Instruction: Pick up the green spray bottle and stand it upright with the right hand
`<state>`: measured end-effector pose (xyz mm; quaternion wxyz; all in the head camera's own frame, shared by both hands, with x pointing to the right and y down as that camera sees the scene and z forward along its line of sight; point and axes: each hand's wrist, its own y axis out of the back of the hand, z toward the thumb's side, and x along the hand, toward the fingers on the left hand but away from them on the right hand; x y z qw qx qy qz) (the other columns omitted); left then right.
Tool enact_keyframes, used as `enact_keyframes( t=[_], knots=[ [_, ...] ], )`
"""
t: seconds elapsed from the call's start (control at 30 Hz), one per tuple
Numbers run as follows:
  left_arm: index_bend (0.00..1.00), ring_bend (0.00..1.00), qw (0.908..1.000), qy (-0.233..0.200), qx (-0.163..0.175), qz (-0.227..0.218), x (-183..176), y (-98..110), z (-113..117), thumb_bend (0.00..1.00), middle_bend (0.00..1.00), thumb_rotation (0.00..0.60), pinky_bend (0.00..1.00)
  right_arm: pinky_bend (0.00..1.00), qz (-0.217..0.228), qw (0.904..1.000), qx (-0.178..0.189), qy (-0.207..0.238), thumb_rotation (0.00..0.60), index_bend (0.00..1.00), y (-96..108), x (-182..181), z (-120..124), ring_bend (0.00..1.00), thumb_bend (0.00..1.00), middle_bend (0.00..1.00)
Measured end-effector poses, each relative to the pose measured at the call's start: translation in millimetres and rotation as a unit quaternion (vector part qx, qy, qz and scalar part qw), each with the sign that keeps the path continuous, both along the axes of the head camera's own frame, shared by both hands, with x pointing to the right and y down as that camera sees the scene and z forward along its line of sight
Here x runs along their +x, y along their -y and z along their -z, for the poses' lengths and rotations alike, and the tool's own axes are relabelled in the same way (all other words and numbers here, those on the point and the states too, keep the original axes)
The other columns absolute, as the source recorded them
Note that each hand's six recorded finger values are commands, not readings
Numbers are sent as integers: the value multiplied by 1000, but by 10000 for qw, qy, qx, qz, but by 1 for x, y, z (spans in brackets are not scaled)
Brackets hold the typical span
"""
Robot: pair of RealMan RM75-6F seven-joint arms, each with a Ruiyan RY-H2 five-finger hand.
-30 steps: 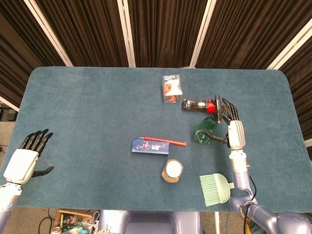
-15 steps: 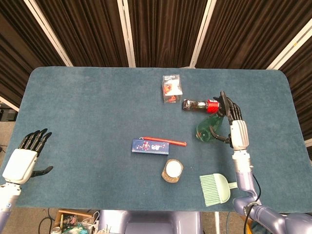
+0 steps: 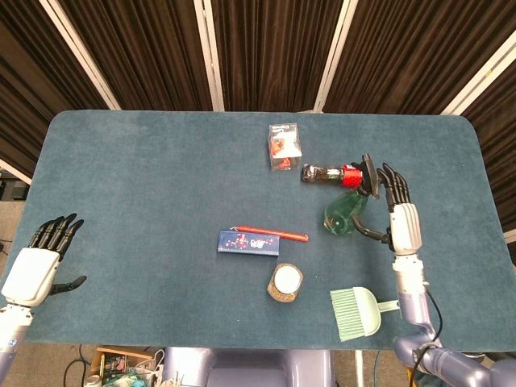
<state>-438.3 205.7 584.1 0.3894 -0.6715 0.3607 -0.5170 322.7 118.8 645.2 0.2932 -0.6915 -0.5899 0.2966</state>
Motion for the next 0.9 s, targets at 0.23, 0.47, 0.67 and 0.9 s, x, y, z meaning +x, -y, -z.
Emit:
enact_keyframes(
  t=[0.23,0.47,0.67,0.9],
  knots=[
    [0,0,10000,-10,74,34,-3,-1,5,45,0,600,81,0,70,9991,-76,-403,600,0,-22,38,24,0,309,0],
    [0,0,9999,-11,125,-14,-1,-4,8,46,0,600,81,0,98,9851,-266,-1699,600,0,-47,82,44,0,309,0],
    [0,0,9998,-15,177,-75,1,-9,12,45,0,600,81,0,-8,9498,-911,-2992,600,0,-71,110,61,0,309,0],
    [0,0,9996,-29,234,-148,3,-12,14,45,0,600,81,0,-380,9162,-1522,-3687,600,0,-97,121,73,0,308,0]
  ],
)
